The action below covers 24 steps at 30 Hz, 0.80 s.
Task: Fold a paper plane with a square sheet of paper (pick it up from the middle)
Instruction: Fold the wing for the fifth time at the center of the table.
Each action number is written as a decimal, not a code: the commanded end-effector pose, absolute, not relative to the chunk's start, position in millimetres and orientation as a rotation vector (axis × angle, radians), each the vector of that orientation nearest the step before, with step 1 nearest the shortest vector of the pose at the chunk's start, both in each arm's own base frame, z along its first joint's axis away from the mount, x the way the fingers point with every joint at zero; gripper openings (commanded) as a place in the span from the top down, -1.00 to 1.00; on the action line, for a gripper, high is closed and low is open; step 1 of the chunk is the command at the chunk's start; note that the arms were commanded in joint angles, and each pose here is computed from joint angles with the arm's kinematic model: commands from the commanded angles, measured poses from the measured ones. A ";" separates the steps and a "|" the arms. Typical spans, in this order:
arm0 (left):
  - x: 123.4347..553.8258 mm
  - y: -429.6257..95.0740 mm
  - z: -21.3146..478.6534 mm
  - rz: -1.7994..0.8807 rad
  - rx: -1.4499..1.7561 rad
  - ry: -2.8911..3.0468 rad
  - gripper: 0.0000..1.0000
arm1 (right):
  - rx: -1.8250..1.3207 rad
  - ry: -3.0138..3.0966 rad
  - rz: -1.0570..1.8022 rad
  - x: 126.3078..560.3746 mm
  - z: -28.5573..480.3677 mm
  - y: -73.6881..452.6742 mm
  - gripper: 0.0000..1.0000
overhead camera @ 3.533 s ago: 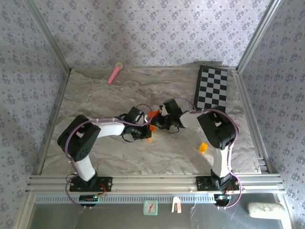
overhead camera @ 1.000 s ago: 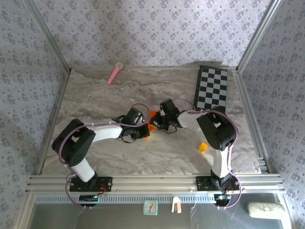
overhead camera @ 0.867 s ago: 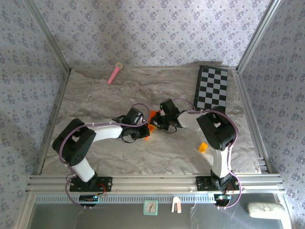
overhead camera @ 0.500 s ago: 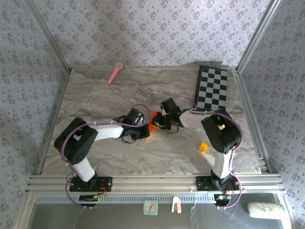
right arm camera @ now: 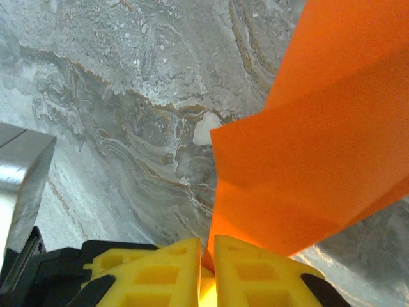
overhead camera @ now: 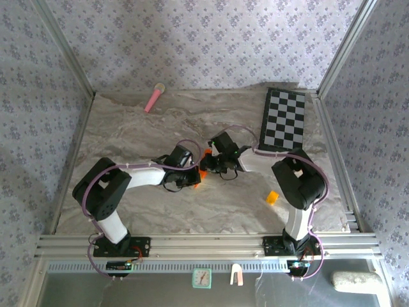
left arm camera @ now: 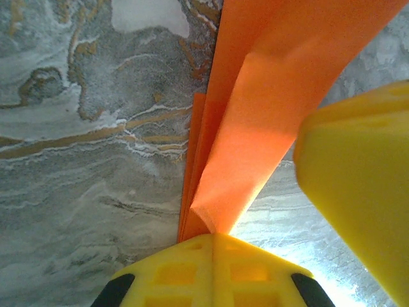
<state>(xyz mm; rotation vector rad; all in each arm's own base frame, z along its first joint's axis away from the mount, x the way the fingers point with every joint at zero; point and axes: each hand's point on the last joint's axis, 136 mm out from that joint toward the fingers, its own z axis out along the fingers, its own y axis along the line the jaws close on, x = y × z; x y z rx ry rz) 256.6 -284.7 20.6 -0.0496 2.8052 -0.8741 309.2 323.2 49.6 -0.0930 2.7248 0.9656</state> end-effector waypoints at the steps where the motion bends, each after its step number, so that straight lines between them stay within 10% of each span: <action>1: 241.8 -267.2 -2.3 -0.780 -0.095 2.898 1.00 | -0.107 2.773 0.898 312.7 35.8 319.5 0.72; 24: 211.4 -245.3 -22.9 -0.706 -0.140 3.015 1.00 | 0.021 2.815 0.792 359.4 0.8 260.8 0.73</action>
